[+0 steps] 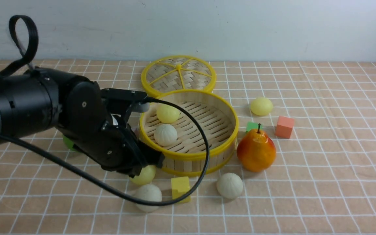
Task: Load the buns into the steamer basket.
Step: Use the left arm to grab a steamed stuffed bun
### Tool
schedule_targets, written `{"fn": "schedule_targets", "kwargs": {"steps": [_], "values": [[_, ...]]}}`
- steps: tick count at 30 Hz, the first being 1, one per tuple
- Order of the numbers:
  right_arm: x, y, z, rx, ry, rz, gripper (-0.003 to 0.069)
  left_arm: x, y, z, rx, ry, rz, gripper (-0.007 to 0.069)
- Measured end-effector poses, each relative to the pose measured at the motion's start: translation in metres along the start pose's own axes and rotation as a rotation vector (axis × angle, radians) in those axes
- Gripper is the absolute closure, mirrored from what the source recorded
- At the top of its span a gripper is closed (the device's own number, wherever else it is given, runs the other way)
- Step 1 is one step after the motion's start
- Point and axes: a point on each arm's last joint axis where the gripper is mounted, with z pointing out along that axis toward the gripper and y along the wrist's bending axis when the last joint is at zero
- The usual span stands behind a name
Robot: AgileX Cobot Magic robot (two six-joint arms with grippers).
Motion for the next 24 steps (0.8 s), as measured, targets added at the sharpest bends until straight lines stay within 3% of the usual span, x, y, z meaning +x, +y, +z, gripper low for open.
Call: {"fn": "schedule_targets", "kwargs": {"steps": [3,5,9,24], "values": [[0.000,0.000,0.000,0.000,0.000,0.000,0.0419,-0.004,0.006,0.008,-0.007,-0.024,-0.013,0.0462],[0.000,0.000,0.000,0.000,0.000,0.000,0.0419,-0.007,0.013,0.022,-0.018,-0.047,-0.029,0.0368],[0.000,0.000,0.000,0.000,0.000,0.000,0.0419,-0.008,0.017,0.038,-0.023,-0.057,-0.037,0.0288],[0.000,0.000,0.000,0.000,0.000,0.000,0.0419,-0.009,0.019,0.067,-0.025,-0.083,-0.038,0.0284]]}}
